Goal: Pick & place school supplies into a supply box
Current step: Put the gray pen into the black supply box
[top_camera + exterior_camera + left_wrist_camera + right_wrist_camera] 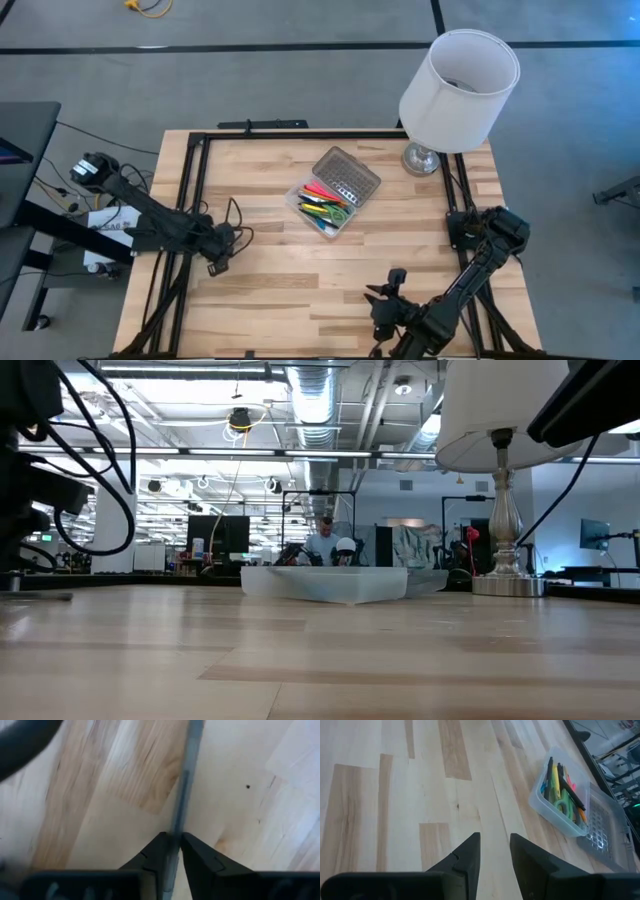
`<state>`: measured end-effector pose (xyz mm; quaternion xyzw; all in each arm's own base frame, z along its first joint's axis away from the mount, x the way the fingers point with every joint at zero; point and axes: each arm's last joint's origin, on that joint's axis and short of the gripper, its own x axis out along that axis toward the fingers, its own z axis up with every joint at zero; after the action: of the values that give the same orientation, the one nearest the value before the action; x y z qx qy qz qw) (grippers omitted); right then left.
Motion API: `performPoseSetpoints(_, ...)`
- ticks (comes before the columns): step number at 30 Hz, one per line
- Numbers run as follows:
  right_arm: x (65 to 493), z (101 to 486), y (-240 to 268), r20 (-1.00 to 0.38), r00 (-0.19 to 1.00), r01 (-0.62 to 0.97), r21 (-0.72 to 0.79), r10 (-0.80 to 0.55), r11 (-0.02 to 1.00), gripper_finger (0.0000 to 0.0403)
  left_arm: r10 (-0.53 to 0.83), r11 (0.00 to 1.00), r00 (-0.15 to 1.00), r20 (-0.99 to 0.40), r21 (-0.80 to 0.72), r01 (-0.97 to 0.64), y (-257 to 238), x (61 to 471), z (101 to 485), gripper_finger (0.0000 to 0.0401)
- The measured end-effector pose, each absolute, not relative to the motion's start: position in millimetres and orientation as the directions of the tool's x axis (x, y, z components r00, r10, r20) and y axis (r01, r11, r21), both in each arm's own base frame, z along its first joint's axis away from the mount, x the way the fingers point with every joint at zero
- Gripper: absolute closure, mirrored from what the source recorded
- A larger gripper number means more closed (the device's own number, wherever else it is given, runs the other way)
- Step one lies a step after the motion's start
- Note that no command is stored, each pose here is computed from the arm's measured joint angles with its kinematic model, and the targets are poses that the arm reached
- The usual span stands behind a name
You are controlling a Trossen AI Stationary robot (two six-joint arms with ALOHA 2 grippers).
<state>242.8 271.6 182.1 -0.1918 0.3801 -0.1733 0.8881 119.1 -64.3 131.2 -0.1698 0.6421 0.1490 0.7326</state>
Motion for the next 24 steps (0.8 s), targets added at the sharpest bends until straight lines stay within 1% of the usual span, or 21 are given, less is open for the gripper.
performPoseSetpoints(5,241,182,273,-0.609,0.653,0.157,-0.472,-0.45,0.867,0.0301,-0.02,0.904,0.174,-0.984,-0.092,-0.418,-67,125,135,0.0363)
performPoseSetpoints(11,241,182,273,-0.609,0.653,0.158,-0.473,-0.451,0.867,0.0301,-0.053,0.921,0.241,-0.969,-0.14,-0.363,-75,139,131,0.0369)
performPoseSetpoints(15,241,182,273,-0.609,0.653,0.157,-0.473,-0.451,0.867,0.0301,-0.082,0.935,0.309,-0.947,-0.18,-0.305,-81,153,126,0.0369)
performPoseSetpoints(21,241,182,273,-0.609,0.653,0.157,-0.473,-0.451,0.867,0.0301,-0.144,0.953,0.453,-0.88,-0.247,-0.176,-89,177,121,0.0369)
performPoseSetpoints(24,241,182,273,-0.609,0.653,0.158,-0.472,-0.45,0.867,0.0301,-0.158,0.957,0.494,-0.855,-0.256,-0.138,-89,187,117,0.0369)
